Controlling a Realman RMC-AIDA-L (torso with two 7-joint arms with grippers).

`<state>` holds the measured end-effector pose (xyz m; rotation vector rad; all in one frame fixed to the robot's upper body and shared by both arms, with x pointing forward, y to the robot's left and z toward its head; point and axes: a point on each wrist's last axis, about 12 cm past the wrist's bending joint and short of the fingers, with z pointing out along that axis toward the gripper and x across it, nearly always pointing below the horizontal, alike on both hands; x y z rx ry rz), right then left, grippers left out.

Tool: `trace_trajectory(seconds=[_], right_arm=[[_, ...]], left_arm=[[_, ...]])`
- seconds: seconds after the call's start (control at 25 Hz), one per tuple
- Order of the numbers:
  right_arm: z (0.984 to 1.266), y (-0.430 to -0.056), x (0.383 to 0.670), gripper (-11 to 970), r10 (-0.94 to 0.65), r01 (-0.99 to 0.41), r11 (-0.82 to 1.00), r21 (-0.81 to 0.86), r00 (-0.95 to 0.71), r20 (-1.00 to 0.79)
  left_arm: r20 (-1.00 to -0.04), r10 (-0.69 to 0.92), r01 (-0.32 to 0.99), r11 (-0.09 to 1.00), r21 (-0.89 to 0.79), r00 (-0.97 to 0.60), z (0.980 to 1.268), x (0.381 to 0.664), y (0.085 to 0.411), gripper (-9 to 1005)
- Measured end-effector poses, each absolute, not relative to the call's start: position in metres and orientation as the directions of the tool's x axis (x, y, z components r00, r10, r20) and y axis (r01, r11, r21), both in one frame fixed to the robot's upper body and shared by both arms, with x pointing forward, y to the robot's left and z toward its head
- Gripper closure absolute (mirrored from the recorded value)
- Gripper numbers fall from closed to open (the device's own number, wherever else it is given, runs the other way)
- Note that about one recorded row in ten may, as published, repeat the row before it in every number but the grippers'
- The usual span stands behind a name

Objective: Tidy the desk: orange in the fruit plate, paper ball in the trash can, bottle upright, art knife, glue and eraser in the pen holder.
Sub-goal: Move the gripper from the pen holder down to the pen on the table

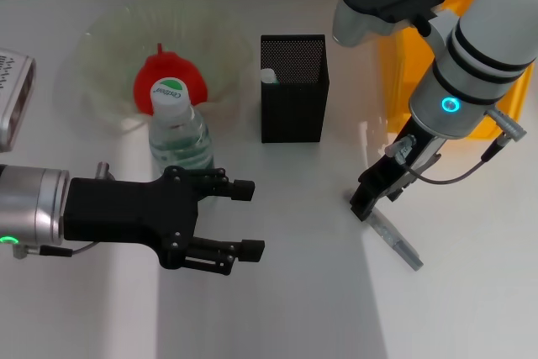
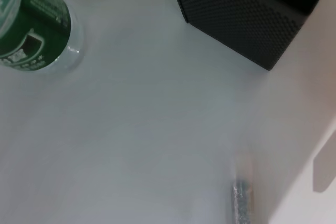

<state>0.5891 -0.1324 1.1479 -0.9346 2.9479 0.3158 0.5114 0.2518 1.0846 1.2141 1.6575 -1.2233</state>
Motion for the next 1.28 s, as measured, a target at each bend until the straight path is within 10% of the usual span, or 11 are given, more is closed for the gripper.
trace_trajectory(seconds=[1.28], right_arm=[[1.129,-0.123,0.597,534,-0.571,-0.574,0.807,0.14,-0.818,-0.067]], left_arm=[[-0.928,0.264,0.964,0.101,-0.244,-0.263,1.079,0.506,0.255,161]])
